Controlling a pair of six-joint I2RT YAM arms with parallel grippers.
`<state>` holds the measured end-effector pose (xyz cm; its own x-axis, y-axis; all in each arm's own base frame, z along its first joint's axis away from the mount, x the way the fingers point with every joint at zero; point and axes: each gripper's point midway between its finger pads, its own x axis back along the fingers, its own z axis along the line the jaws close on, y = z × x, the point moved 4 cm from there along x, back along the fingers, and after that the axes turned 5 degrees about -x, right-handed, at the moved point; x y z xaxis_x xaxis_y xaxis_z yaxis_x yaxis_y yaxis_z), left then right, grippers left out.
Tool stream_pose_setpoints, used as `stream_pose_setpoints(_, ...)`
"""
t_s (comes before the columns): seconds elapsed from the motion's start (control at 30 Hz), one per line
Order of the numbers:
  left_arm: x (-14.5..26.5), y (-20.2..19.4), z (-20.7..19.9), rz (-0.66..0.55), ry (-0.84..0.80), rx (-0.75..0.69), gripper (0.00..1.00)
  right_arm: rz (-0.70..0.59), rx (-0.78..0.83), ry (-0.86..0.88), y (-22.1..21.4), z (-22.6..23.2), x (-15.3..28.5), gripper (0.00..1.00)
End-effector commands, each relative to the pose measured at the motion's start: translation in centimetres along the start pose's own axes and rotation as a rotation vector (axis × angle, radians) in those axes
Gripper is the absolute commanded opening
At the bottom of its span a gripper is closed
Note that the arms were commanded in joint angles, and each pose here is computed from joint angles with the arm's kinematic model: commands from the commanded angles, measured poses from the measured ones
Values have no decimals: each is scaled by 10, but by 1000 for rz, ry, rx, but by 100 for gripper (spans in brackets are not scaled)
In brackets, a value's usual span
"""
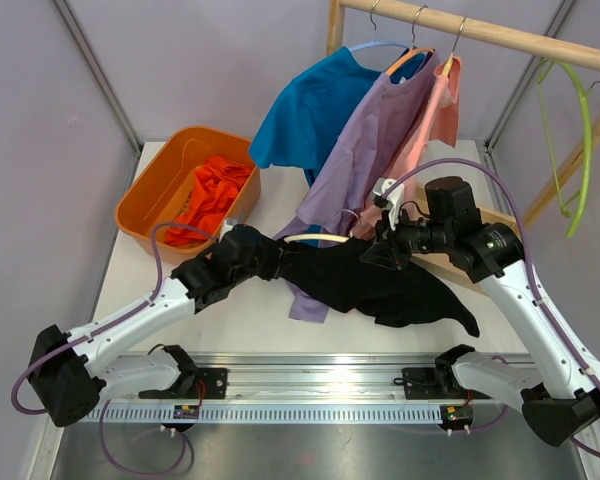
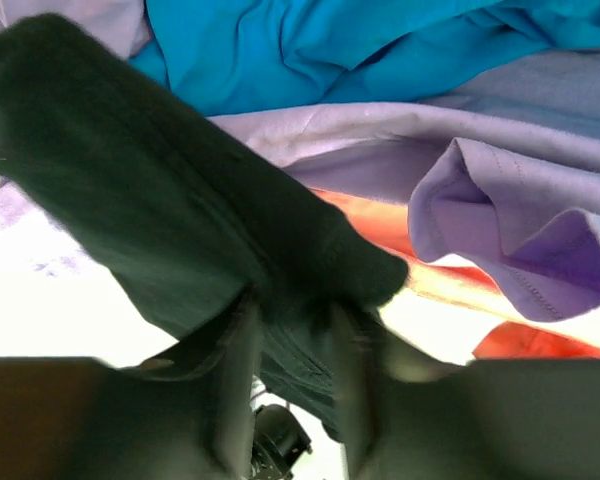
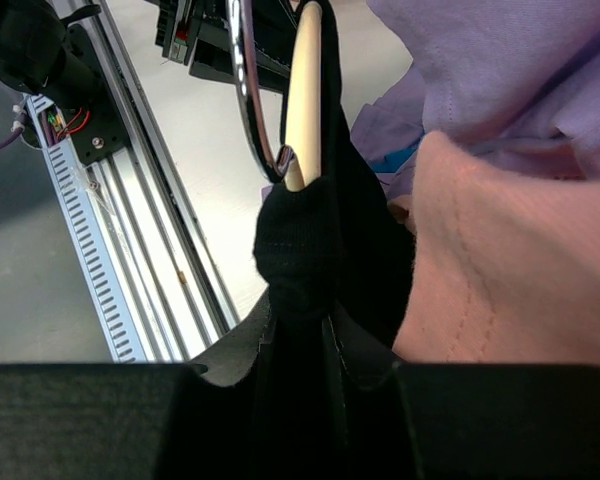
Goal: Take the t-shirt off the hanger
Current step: Remove the tshirt from the hanger
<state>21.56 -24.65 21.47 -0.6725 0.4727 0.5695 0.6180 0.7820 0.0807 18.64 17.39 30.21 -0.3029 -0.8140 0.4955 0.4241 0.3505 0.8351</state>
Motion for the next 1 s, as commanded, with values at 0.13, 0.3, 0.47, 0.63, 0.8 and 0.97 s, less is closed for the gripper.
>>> stream_pose_setpoints(0.13,7,19,-8,-117,-16,-65,11,-63,154,43,15,12,16,0)
stream_pose_setpoints(0.3,24,40,-4,-227,-5,-156,0,-41,210,-6,10,9,24,0)
stream_pose_setpoints(0.47,39,65,20,-313,80,-233,0,-13,261,-1,5,11,30,0)
stream_pose_setpoints(0.63,50,84,42,-350,137,-272,0,-20,274,19,6,16,34,0)
stream_pose_setpoints(0.8,39,93,80,-318,252,-297,0,-76,297,55,24,25,43,0)
stream_pose_setpoints(0.97,34,101,90,-316,275,-302,0,-116,363,151,37,49,61,0)
